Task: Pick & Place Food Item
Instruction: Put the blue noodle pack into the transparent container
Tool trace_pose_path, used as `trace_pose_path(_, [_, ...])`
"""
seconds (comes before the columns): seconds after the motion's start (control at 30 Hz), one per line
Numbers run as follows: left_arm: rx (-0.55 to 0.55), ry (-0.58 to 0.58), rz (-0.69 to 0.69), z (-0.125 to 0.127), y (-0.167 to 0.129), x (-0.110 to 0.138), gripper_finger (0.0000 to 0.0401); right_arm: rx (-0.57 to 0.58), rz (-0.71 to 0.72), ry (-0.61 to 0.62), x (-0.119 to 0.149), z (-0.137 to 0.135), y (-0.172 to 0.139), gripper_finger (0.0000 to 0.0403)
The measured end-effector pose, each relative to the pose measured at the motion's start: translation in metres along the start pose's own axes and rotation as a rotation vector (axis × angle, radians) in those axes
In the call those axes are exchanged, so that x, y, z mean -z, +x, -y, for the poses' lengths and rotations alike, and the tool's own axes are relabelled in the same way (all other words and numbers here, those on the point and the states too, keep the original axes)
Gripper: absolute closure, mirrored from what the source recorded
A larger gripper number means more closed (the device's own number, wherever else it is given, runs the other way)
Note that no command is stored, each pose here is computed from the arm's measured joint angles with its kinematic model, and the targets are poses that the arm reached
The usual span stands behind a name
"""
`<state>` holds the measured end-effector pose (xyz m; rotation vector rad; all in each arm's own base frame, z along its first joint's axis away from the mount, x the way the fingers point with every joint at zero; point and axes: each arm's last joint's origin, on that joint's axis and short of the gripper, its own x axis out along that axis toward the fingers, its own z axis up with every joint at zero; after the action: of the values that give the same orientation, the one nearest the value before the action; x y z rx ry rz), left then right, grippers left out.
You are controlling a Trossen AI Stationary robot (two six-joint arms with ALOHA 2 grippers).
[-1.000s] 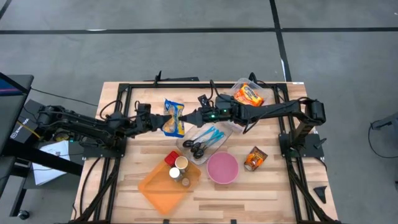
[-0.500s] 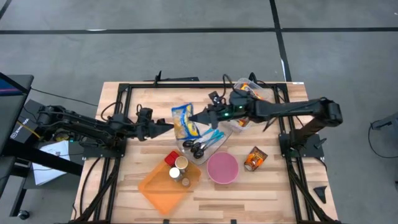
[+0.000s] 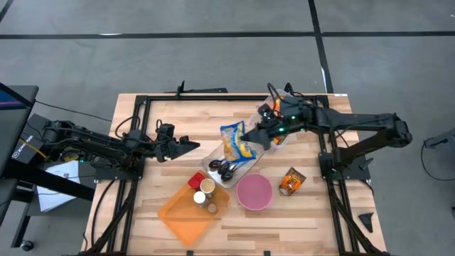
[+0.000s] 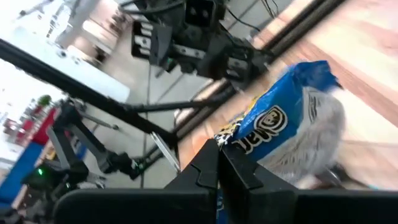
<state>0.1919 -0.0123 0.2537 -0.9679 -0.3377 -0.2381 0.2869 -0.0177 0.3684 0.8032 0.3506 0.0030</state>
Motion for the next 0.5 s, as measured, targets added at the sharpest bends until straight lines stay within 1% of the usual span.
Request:
trace_pose_path(0.2, [0.005,0.000,0.001,0.000,0.000,0.000,0.0200,0.082,-0.092,-0.034,0.002,0.007,-0.038,0.0403])
trace_pose_path(0.3, [0.005,0.000,0.001,0.000,0.000,0.000,0.0201,0.153,-0.138,-0.068,0.005,0.014,-0.057,0.0403])
trace_pose_path(0.43, [0.005,0.000,0.001,0.000,0.000,0.000,0.0201,0.237,-0.219,-0.164,0.009,0.026,-0.072,0.0403])
trace_pose_path(0.5, [0.005,0.000,0.001,0.000,0.000,0.000,0.0202,0.258,-0.245,-0.225,0.009,0.031,-0.075,0.0403])
